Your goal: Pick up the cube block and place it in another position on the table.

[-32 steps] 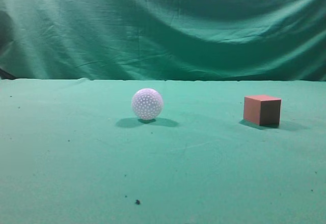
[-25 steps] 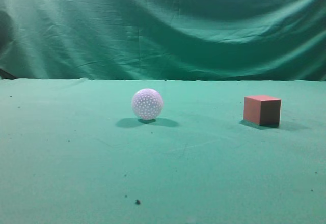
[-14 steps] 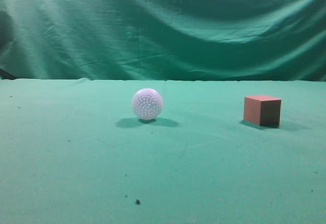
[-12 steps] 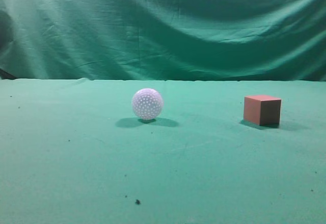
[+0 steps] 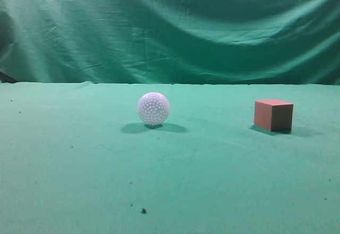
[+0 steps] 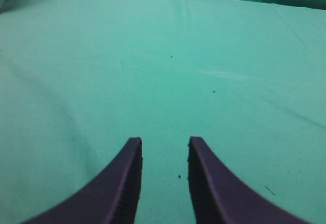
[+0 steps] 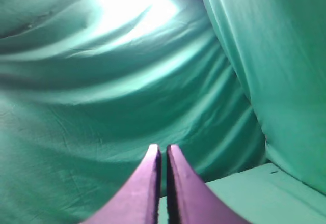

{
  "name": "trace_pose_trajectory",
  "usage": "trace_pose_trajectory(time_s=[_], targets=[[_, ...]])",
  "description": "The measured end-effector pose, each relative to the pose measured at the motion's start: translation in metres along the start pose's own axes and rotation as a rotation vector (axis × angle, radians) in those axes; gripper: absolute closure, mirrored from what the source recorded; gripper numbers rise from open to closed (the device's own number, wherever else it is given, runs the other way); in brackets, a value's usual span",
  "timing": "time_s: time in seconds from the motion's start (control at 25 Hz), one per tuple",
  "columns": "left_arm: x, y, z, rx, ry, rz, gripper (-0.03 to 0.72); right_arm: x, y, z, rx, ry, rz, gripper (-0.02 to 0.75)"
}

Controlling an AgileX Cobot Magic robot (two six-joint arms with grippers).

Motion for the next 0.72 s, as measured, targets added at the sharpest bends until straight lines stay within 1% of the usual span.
trace_pose_trajectory(time_s=[0.12,0.24,0.36,0.44,0.52,0.64,0.72], targets=[[0.0,0.0,0.0,0.0,0.0,0.0,0.426,0.01,0.004,0.005,-0.05,0.004,0.167,0.738],[0.0,0.0,0.0,0.0,0.0,0.0,0.426,0.018,0.036,0.002,-0.057,0.024,0.384,0.738],[0.0,0.0,0.0,0.0,0.0,0.0,0.426,0.02,0.07,-0.002,-0.149,0.016,0.607,0.738],[0.0,0.0,0.0,0.0,0.0,0.0,0.426,0.022,0.084,-0.002,-0.22,-0.013,0.751,0.738],[0.0,0.0,0.0,0.0,0.0,0.0,0.426,0.028,0.092,0.002,-0.25,-0.049,0.878,0.738],[0.0,0.0,0.0,0.0,0.0,0.0,0.426,0.039,0.109,0.02,-0.279,-0.152,1.063,0.738],[0.0,0.0,0.0,0.0,0.0,0.0,0.426,0.047,0.119,0.035,-0.312,-0.227,1.157,0.738]])
Point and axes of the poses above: a point on each arm's last joint axis where the gripper is mounted, x pointing out along that axis toward the gripper, z along the wrist's bending axis when the last joint is at zero, y = z × x, the point moved 10 cm from there along x, pointing out along that axis toward the gripper, and after that the axes turned 4 degrees about -x, right-handed, at the moved point
